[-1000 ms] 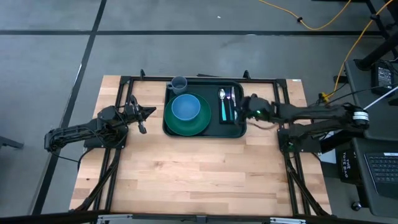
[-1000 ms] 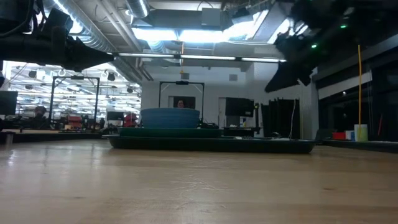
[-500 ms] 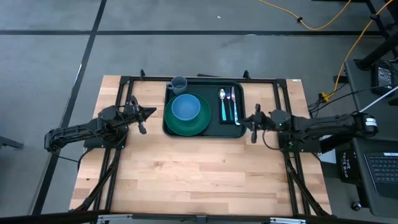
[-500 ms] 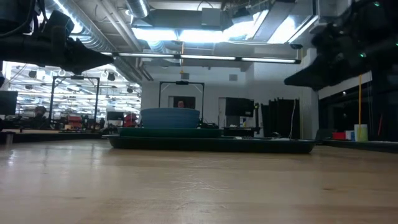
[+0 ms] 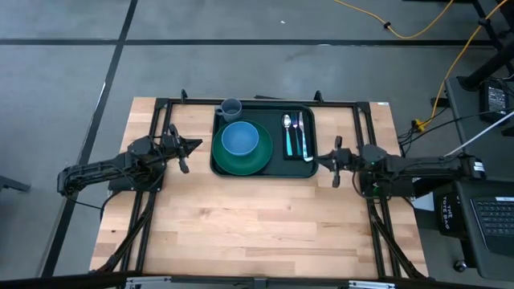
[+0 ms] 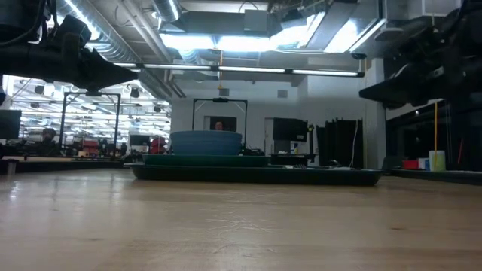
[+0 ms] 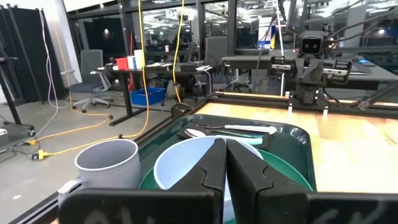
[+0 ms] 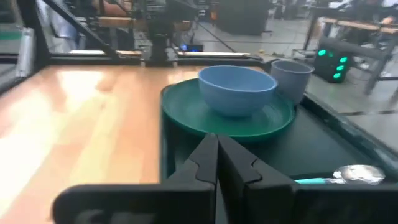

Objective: Set up tray
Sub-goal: Return to Home Position

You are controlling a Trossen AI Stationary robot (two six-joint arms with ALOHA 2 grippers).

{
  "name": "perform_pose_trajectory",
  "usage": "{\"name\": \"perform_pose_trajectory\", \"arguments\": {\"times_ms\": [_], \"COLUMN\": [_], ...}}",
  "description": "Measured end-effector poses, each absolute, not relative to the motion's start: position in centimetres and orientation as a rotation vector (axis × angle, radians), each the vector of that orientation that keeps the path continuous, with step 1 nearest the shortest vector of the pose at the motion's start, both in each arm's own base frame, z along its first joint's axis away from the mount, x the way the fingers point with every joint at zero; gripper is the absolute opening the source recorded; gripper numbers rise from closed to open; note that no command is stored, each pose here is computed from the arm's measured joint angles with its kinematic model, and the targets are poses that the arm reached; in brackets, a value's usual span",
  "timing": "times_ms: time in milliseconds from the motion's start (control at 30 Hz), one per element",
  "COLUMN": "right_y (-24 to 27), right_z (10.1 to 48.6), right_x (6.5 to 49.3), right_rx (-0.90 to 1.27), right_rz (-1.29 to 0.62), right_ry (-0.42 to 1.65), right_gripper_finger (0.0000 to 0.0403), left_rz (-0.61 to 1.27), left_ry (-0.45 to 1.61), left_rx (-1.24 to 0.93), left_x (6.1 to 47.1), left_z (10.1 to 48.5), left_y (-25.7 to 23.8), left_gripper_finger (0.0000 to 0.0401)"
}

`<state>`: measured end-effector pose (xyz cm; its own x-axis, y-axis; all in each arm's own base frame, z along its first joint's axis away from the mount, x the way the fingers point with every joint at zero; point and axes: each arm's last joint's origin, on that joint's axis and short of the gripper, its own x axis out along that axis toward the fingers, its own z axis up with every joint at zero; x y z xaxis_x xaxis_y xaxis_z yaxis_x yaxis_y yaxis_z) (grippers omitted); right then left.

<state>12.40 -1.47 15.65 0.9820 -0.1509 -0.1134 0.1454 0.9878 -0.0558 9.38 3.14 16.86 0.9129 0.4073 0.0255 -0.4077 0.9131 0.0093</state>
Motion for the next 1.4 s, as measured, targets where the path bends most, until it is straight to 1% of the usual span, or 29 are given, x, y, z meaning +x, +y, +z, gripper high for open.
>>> {"name": "perform_pose_trajectory", "arguments": {"times_ms": [133, 333, 500, 633, 1033, 1100, 1167, 1267, 1400], "right_y": [-1.4, -1.5, -1.5, -1.5, -1.5, -1.5, -1.4, -0.5, 1.0], "right_z": [15.8, 15.8, 15.8, 15.8, 15.8, 15.8, 15.6, 15.4, 16.3], "right_x": [12.2, 12.2, 12.2, 12.2, 12.2, 12.2, 12.2, 12.0, 11.1], "right_rx": [-0.007, -0.014, 0.146, 0.207, 0.204, 0.147, 0.084, 0.075, 0.057], "right_rz": [-0.129, -0.181, -0.191, -0.194, -0.194, -0.192, -0.157, -0.029, 0.109], "right_ry": [0.101, 0.099, 0.086, 0.081, 0.081, 0.087, 0.111, 0.145, 0.051], "right_gripper_finger": [0.0009, 0.0009, 0.0009, 0.0010, 0.0010, 0.0010, 0.0010, 0.0010, 0.0010], "left_rz": [0.420, 0.420, 0.420, 0.420, 0.420, 0.420, 0.420, 0.420, 0.421], "left_ry": [-0.023, -0.023, -0.023, -0.024, -0.023, -0.023, -0.024, -0.023, -0.023], "left_rx": [0.015, 0.015, 0.015, 0.015, 0.015, 0.015, 0.015, 0.015, 0.015], "left_x": [9.4, 9.4, 9.4, 9.4, 9.4, 9.4, 9.4, 9.4, 9.4], "left_z": [16.9, 16.9, 16.9, 16.9, 16.9, 16.9, 16.9, 16.9, 16.9], "left_y": [3.1, 3.1, 3.1, 3.1, 3.1, 3.1, 3.1, 3.1, 3.1], "left_gripper_finger": [0.0008, 0.0004, 0.0005, 0.0008, 0.0008, 0.0008, 0.0006, 0.0004, 0.0004]}}
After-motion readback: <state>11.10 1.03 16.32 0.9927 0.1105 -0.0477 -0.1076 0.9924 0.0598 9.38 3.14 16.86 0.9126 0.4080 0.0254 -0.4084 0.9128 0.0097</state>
